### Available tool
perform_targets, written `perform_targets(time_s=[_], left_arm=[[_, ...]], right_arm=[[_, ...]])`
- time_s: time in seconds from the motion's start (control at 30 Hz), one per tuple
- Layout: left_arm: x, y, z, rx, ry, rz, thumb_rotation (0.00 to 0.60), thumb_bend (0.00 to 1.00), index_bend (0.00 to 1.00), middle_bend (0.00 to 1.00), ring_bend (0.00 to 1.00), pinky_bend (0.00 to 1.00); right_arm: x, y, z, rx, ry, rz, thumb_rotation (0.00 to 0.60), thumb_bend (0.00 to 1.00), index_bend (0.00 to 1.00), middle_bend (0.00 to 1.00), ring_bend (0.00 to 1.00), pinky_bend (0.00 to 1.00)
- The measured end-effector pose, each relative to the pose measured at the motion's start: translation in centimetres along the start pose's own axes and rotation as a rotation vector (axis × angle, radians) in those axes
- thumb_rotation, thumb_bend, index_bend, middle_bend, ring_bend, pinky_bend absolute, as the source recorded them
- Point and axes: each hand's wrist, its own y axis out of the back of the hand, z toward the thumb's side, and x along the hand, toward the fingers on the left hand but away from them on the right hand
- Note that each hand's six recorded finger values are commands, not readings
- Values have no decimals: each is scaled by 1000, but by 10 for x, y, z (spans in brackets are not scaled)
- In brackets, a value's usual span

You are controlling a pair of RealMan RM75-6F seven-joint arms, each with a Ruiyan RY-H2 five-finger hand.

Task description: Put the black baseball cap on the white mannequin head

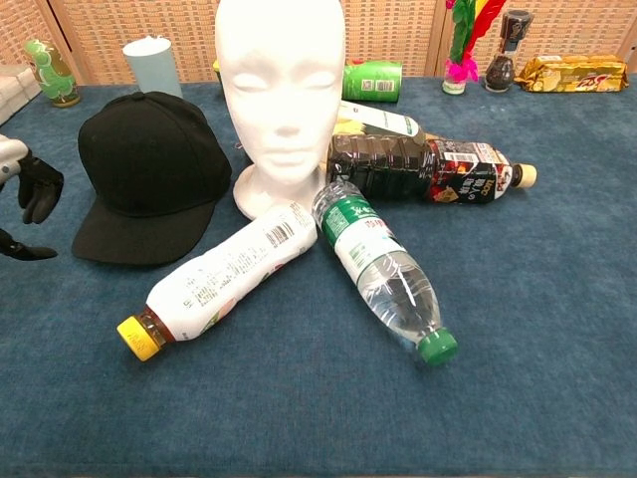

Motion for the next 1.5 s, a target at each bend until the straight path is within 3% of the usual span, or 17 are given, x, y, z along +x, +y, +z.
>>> perform_targets(time_s=[0.33,0.93,1.13,1.27,1.5], left_arm=[[14,-17,23,-17,-26,-19,600,59,665,660,511,673],[31,-25,37,-7,-31,6,600,66,665,660,511,673],[36,-28,40,-8,-39,8,600,148,665,660,511,673],[41,-25,41,-29,-39,34,600,210,666,660,511,673],[54,-3,41,-57,-47,139,600,214,666,624,479,673]], right_arm=[[1,0,-6,2,-14,2,600,259,329,399,428,471],[8,5,-17,10,-43,-2,600,258,329,399,428,471],[9,5,-21,9,-52,-4,600,259,329,399,428,471],[10,7,-23,10,-58,-13,600,259,329,399,430,471],[13,11,-26,11,-66,-29,600,259,329,399,433,470]])
